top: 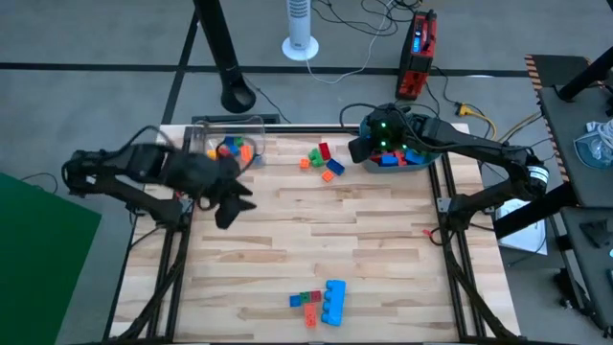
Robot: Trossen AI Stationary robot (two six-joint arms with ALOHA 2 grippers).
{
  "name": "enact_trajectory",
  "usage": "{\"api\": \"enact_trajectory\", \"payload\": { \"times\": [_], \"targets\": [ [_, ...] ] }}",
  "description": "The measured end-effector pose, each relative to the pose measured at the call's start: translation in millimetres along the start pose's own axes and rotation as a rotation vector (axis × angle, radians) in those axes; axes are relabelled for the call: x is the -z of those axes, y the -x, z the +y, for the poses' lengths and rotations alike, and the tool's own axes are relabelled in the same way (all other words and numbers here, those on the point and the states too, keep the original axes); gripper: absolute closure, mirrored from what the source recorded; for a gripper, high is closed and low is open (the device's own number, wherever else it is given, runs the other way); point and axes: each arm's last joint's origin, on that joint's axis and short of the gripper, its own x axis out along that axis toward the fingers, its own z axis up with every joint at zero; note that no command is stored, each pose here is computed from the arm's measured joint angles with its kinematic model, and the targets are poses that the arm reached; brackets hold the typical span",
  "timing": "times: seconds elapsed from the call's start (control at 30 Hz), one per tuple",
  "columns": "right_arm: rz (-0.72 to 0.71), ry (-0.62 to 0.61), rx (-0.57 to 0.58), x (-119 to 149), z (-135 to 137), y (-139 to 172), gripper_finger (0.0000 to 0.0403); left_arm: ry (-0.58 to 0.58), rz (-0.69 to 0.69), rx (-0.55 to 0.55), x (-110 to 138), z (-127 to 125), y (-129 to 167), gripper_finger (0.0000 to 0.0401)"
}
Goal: Sort blocks by size
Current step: Put the big blue game piece into the blue bin
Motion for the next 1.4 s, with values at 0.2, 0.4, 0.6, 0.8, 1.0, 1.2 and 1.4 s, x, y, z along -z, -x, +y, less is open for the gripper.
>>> {"api": "enact_trajectory", "payload": {
  "times": [0.2, 0.4, 0.6, 0.8, 1.0, 1.2, 1.4],
  "targets": [
    [0.025, -0.007, -0.062, 10, 16, 1, 0.0184, 0.111, -0.093, 0.063, 40, -26, -16, 0.0213],
    [0.188, 0.092, -0.190, 53, 60, 11, 0.0184, 0.198, -0.096, 0.005, 63, -42, -45, 0.0223],
    [0.353, 0.209, -0.286, 110, 101, 33, 0.0184, 0.195, -0.074, -0.037, 61, -53, -66, 0.0231],
    [0.463, 0.346, -0.291, 151, 114, 44, 0.0184, 0.202, -0.119, -0.012, 40, -84, -70, 0.0233],
    [0.507, 0.247, -0.303, 166, 123, 49, 0.0184, 0.026, -0.085, -0.066, 28, -107, -77, 0.0233],
    [0.359, 0.204, -0.424, 181, 147, 65, 0.0184, -0.111, -0.001, -0.169, 28, -109, -82, 0.0233],
    [0.268, 0.153, -0.499, 198, 169, 59, 0.0184, -0.190, 0.030, -0.165, 37, -110, -74, 0.0233]
  ]
}}
